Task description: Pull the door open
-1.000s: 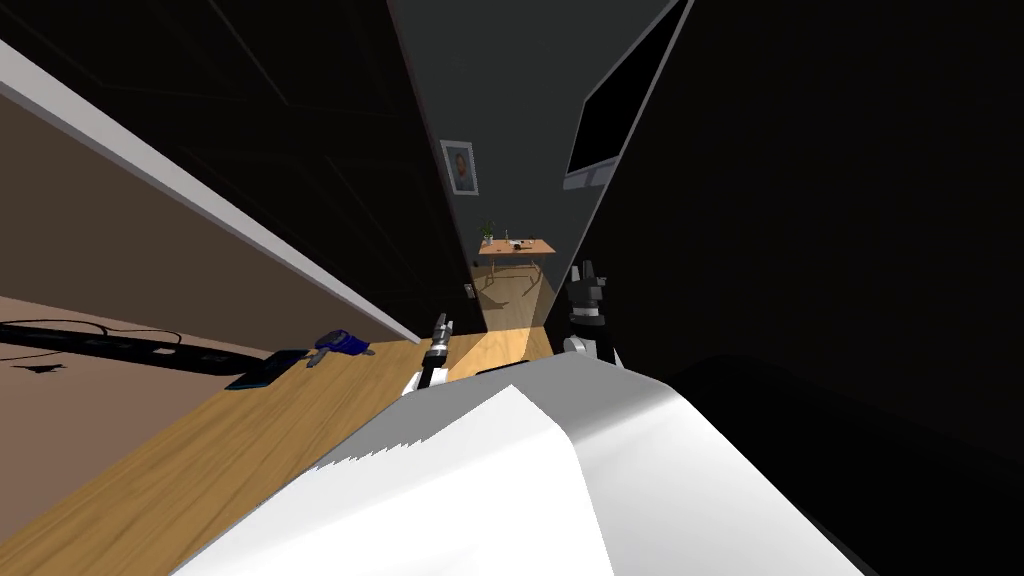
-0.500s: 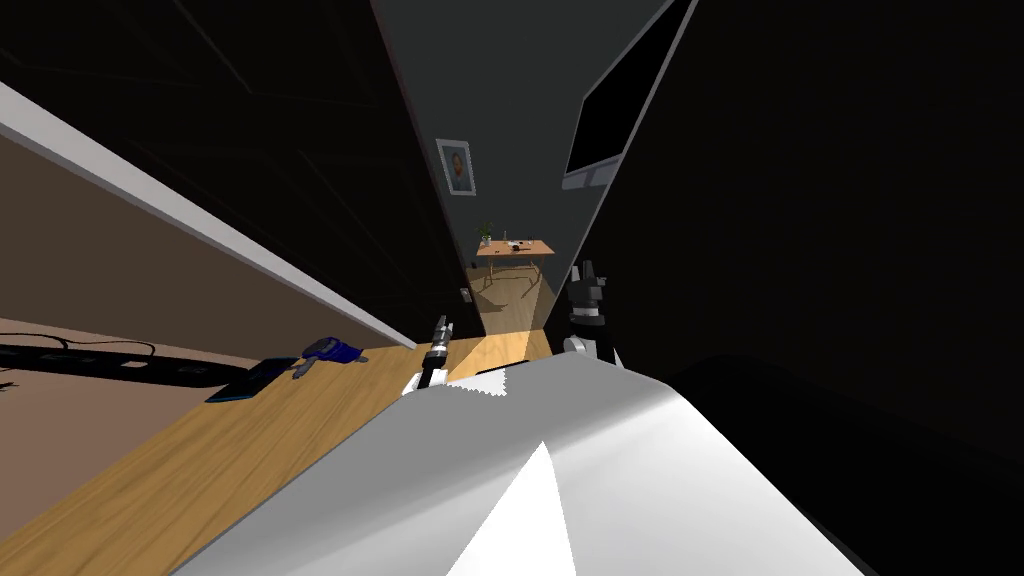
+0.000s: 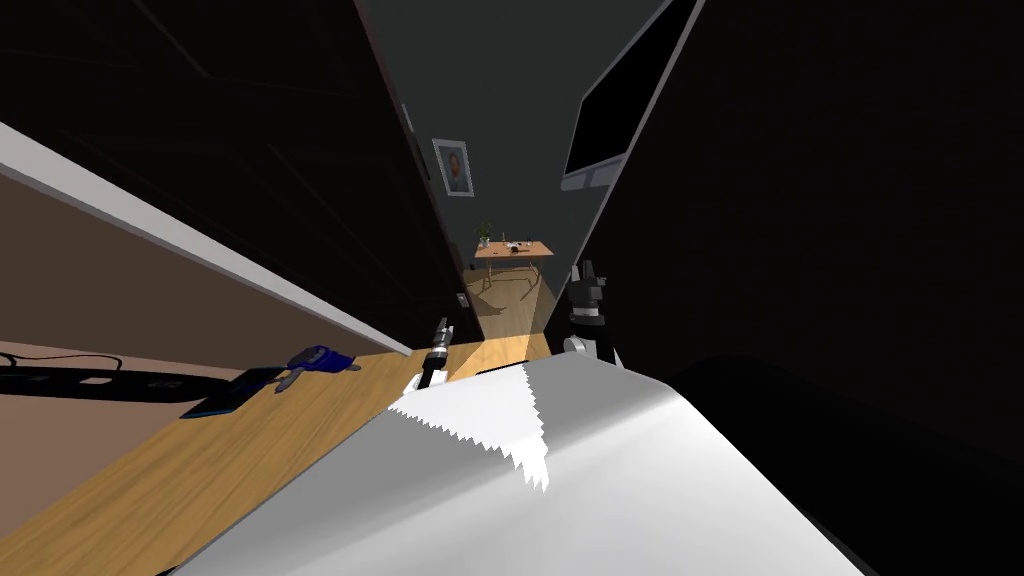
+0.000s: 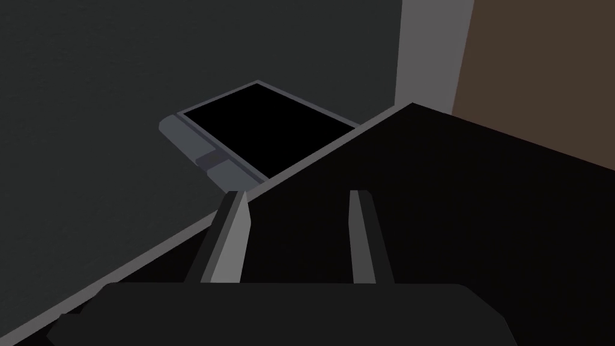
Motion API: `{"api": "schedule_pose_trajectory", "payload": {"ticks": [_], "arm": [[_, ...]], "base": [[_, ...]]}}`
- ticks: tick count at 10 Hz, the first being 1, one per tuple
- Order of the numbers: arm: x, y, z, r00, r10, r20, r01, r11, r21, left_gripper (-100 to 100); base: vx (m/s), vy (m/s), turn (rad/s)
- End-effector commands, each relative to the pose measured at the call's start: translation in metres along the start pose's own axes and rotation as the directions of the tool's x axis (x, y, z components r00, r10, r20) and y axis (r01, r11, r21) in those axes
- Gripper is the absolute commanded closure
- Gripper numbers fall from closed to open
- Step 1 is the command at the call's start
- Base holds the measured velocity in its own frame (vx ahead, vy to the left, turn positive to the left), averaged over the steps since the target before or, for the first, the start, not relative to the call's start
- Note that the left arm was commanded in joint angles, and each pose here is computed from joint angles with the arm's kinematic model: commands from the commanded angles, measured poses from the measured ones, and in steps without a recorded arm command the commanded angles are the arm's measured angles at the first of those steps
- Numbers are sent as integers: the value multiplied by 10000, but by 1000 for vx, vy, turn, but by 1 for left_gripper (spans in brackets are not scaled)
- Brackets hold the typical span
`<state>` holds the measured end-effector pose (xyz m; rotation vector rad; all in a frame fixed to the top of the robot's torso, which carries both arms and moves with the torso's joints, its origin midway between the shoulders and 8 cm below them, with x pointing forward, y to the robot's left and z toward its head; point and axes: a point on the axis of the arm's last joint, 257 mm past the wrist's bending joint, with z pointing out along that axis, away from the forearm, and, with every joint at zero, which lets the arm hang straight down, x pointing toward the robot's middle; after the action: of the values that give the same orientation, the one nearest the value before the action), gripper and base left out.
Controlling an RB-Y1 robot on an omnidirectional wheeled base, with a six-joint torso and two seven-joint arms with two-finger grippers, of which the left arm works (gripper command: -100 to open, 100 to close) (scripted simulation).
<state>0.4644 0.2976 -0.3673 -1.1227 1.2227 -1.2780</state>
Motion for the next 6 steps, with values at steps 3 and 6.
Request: {"api": "schedule_pose_trajectory", "payload": {"ticks": [3, 6], "arm": [[-35, 135, -21, 10000, -78, 35, 79, 9995, -313, -100], [-59, 225, -39, 9999, -134, 65, 137, 9985, -539, -100]], "base": [[100, -31, -14], [103, -12, -17]]}}
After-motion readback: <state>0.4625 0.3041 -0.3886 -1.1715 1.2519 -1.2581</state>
